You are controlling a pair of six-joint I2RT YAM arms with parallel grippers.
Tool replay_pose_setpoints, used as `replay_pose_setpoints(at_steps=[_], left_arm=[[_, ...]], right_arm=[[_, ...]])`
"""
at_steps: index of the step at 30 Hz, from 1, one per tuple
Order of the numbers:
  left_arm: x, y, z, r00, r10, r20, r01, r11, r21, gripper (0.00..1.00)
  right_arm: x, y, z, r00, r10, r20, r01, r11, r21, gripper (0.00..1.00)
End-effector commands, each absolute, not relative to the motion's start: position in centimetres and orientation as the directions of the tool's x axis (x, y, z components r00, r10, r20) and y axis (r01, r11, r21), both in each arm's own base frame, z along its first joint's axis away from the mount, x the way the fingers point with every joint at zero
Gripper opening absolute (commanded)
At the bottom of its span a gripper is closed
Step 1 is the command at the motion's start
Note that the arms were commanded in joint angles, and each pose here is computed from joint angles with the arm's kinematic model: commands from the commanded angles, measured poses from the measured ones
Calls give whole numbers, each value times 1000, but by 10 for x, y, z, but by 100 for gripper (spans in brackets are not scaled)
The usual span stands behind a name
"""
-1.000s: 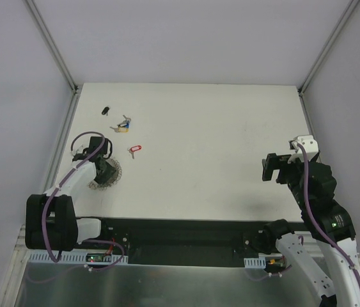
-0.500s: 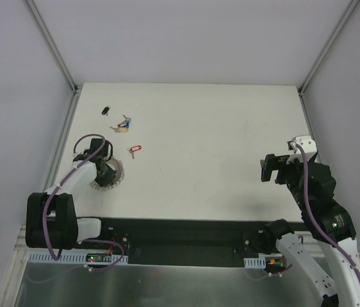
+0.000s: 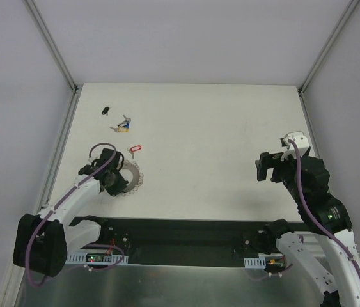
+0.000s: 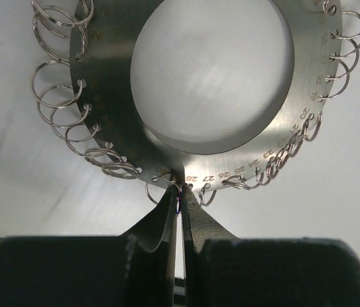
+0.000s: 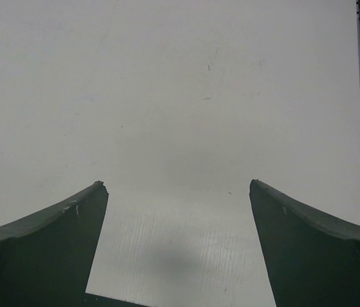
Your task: Put the keys on the keyring
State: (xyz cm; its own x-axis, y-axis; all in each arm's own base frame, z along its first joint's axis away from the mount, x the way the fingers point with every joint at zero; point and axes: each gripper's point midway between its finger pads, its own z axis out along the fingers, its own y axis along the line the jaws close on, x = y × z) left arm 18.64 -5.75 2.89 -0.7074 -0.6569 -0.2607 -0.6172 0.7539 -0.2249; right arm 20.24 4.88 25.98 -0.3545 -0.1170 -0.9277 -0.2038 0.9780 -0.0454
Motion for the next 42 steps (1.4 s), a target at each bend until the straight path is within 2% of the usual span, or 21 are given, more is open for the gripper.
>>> replay_pose_setpoints(at_steps=[1,4,8,12,20,23,25,27,29,31,32,35,36,38,39,41,42], left_arm=[[178,-111,49,-783,-584,-213,-522,804,-285,0],[184,-139,62,-810,-538,-232,-468,832,-298,0],[187,-195,82,-885,-360,-294,-276,916,-291,0],[209,-245,97,-923,-150,-355,-62,967,-246,0],[275,-339,104,-888,169,-429,284,933,-220,0],[285,-353,92,-864,264,-429,374,906,-196,6],[288,-357,82,-855,307,-418,411,893,-184,14],[289,-358,78,-852,318,-416,420,890,-178,18],[291,-355,85,-843,307,-441,414,895,-168,30],[295,-346,100,-825,286,-487,398,907,-141,50],[298,-342,108,-815,275,-510,390,911,-133,68],[306,-317,139,-757,243,-606,362,929,-79,92],[308,-307,162,-725,226,-651,363,928,-82,93],[306,-284,164,-716,208,-666,334,940,-65,99],[310,-267,184,-694,165,-700,310,947,-84,99],[306,-240,179,-699,144,-701,273,959,-76,99],[310,-221,194,-673,88,-734,229,969,-94,99]], right_arm=[[203,57,275,-311,-87,-947,-233,972,-13,96],[201,57,275,-315,-86,-945,-236,972,-10,96],[199,55,275,-312,-86,-946,-234,972,-12,96],[196,52,277,-305,-85,-949,-226,974,-15,96],[191,51,279,-301,-70,-951,-222,975,-1,96],[191,52,277,-307,-56,-950,-220,975,13,96],[190,56,272,-321,-48,-946,-232,972,29,96],[190,59,268,-333,-38,-942,-239,970,45,96],[190,61,262,-357,-23,-934,-232,970,65,96],[191,59,254,-396,-11,-918,-202,976,75,96],[192,57,252,-414,30,-910,-164,981,107,96],[197,54,243,-465,55,-883,-102,988,116,96],[198,56,240,-481,49,-875,-110,987,115,96],[199,59,237,-521,54,-852,-102,987,125,96],[200,61,240,-527,68,-847,-94,986,138,96],[205,70,242,-548,101,-831,-95,979,181,96],[206,73,241,-551,102,-828,-104,976,190,96]])
